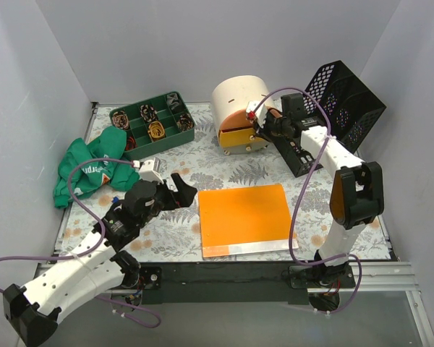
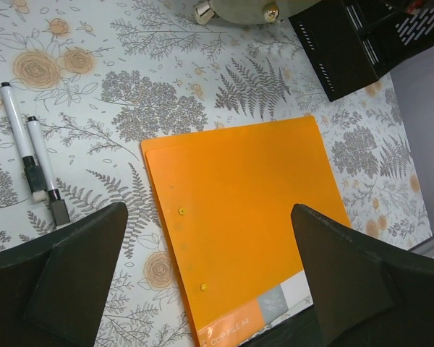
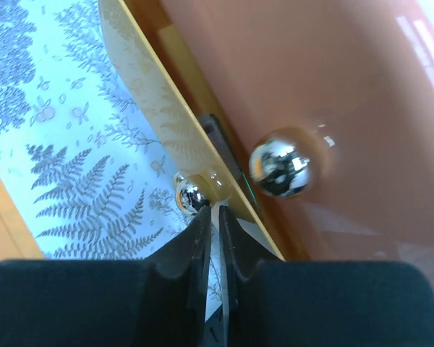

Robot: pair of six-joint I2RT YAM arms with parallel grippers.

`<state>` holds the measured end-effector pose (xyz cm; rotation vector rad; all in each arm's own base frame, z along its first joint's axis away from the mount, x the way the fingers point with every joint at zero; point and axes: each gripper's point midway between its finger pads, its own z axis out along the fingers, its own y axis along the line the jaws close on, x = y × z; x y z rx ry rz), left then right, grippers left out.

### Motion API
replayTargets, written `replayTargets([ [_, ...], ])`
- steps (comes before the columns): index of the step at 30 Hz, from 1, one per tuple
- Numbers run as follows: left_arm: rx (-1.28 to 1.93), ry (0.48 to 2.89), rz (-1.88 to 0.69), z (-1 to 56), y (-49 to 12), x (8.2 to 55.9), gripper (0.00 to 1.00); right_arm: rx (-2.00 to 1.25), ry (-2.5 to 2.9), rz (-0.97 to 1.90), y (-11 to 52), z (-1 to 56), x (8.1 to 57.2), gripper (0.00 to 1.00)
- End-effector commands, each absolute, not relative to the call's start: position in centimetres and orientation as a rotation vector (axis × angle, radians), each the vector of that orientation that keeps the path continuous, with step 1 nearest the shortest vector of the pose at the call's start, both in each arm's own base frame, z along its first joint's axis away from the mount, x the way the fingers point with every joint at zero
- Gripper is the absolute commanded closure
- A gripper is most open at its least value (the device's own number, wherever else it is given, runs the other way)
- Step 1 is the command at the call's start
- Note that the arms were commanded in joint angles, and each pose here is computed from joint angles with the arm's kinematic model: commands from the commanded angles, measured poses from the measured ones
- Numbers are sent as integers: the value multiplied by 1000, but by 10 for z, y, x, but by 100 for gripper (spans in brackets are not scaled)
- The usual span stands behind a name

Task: Organize the desk

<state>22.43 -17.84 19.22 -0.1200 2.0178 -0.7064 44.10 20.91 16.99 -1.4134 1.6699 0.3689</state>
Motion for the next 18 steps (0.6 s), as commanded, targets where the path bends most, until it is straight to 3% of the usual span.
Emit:
replayTargets([
  [1, -104, 2006, -770, 192, -188, 224, 2, -1282, 1625, 314, 219, 197, 473, 80],
  [8, -118, 1977, -834, 192, -199, 228, 2, -1203, 1689, 319, 219, 175, 473, 76],
  [18, -101, 1972, -852, 191, -208, 234, 2, -1148, 1654, 321, 210, 195, 439, 70],
])
